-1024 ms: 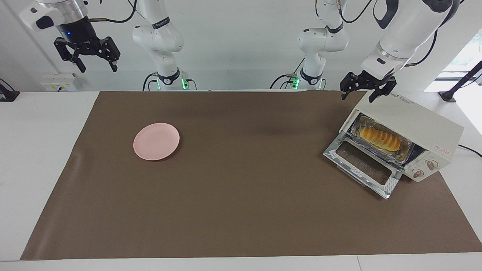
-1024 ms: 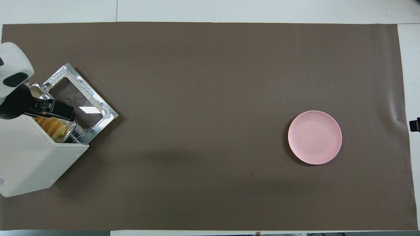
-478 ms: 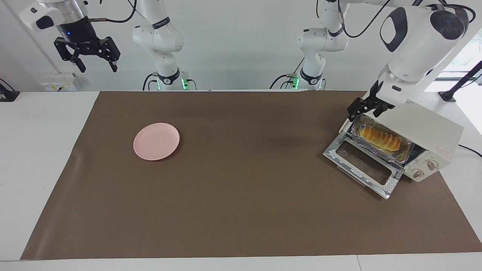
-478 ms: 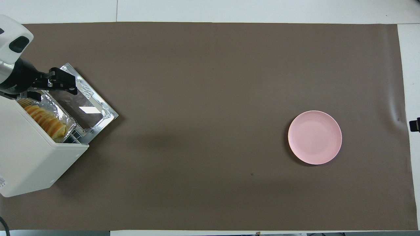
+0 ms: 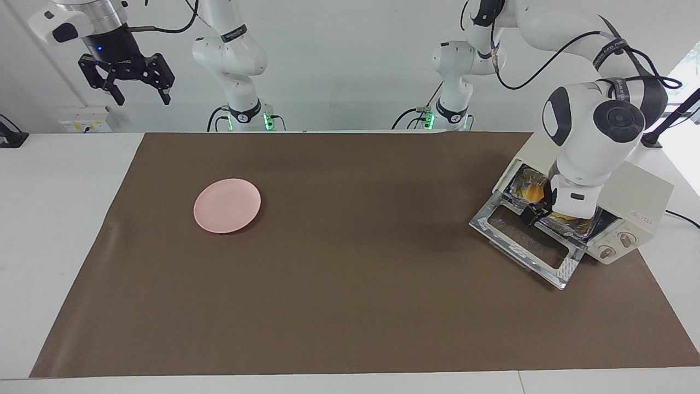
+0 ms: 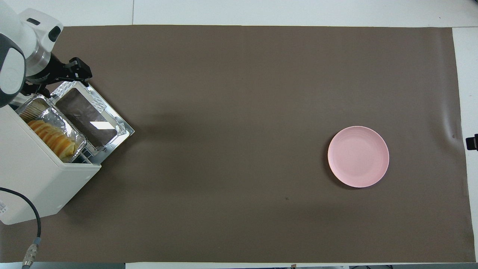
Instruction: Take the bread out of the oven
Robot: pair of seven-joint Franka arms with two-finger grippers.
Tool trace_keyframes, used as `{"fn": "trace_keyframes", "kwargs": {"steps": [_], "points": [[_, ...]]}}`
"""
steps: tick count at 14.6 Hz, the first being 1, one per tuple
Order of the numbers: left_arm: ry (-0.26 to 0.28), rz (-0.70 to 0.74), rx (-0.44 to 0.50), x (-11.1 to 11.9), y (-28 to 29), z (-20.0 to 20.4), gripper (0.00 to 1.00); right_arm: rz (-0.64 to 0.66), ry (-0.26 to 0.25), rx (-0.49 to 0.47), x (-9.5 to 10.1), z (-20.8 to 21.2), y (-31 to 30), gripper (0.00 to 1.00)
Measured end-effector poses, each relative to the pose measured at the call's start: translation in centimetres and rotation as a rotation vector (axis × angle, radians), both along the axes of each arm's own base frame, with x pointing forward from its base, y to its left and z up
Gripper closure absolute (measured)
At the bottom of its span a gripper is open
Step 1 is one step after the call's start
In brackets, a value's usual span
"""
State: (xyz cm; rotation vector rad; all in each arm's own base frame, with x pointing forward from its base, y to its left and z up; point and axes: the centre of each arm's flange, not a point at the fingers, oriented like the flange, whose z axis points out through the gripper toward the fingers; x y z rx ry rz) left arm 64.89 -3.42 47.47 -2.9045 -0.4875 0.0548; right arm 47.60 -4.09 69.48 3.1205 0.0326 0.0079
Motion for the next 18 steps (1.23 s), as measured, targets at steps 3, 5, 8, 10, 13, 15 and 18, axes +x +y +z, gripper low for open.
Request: {"fn": "trace_keyframes", "kwargs": {"steps": [3, 5, 8, 10, 13, 15, 18], "points": [[-0.020, 0.045, -0.001, -1.3, 1.7, -2.8, 0.00, 0.000, 0.000, 0.000, 0.0, 0.0, 0.0, 0.00], [-0.034, 0.054, -0.007, -2.2, 2.4, -4.5, 0.00, 0.000, 0.000, 0.000, 0.0, 0.0, 0.0, 0.00], [-0.042, 0.053, -0.012, -3.1, 2.5, -6.2, 0.00, 0.000, 0.000, 0.000, 0.0, 0.0, 0.0, 0.00], [-0.047, 0.054, -0.015, -3.5, 2.6, -7.5, 0.00, 0.000, 0.000, 0.000, 0.0, 0.0, 0.0, 0.00], [-0.041, 0.065, -0.016, -4.0, 2.6, -8.8, 0.05, 0.000, 0.000, 0.000, 0.0, 0.0, 0.0, 0.00], [-0.037, 0.067, -0.016, -4.1, 2.6, -9.1, 0.25, 0.000, 0.000, 0.000, 0.0, 0.0, 0.0, 0.00], [-0.030, 0.071, -0.015, -4.3, 2.8, -9.4, 0.59, 0.000, 0.000, 0.000, 0.0, 0.0, 0.0, 0.00]]}}
